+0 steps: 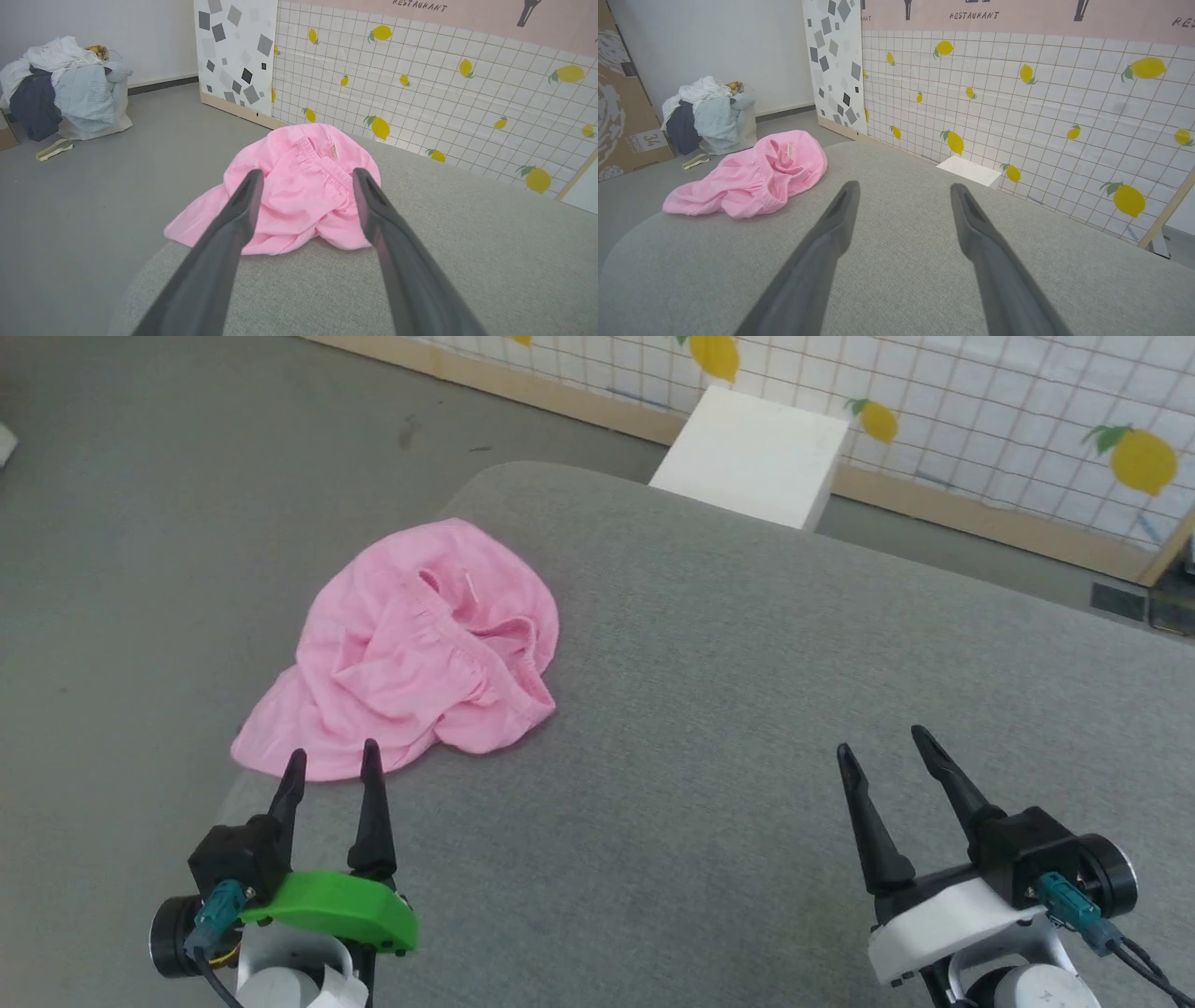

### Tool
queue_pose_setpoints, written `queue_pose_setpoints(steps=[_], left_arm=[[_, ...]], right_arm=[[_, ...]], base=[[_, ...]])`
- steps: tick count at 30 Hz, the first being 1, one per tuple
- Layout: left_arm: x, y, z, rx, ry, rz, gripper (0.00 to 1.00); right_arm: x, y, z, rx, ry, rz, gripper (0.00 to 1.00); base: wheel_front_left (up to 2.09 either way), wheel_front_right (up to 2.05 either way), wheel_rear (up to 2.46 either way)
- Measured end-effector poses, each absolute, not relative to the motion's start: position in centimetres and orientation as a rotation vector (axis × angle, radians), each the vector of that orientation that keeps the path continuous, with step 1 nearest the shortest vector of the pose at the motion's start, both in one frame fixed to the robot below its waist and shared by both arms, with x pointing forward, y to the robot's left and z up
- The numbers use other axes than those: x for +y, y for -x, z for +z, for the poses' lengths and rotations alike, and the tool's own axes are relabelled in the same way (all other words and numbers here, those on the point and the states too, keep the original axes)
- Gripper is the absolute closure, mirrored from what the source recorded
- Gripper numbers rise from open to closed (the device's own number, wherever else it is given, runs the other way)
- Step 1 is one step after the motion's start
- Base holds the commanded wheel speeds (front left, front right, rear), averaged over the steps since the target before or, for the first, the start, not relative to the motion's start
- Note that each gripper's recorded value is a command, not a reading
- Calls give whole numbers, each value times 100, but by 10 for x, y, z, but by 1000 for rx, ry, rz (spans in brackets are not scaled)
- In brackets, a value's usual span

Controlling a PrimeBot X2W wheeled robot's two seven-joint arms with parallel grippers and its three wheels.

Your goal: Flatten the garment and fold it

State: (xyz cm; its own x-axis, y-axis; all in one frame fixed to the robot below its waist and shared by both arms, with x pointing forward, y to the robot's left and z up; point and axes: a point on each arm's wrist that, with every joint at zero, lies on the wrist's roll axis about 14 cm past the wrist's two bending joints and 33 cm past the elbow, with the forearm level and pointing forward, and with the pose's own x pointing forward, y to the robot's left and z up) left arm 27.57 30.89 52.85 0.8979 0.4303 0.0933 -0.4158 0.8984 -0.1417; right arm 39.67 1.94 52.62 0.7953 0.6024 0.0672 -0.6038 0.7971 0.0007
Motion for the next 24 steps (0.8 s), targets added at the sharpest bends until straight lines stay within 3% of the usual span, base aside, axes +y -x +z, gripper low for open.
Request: queue_pose_setpoints(steps=[24], left_arm=[[339, -256, 535, -171, 124, 546, 0]], right_arm=[[71, -390, 522, -62, -49, 799, 0]], base=[[0, 0, 0]])
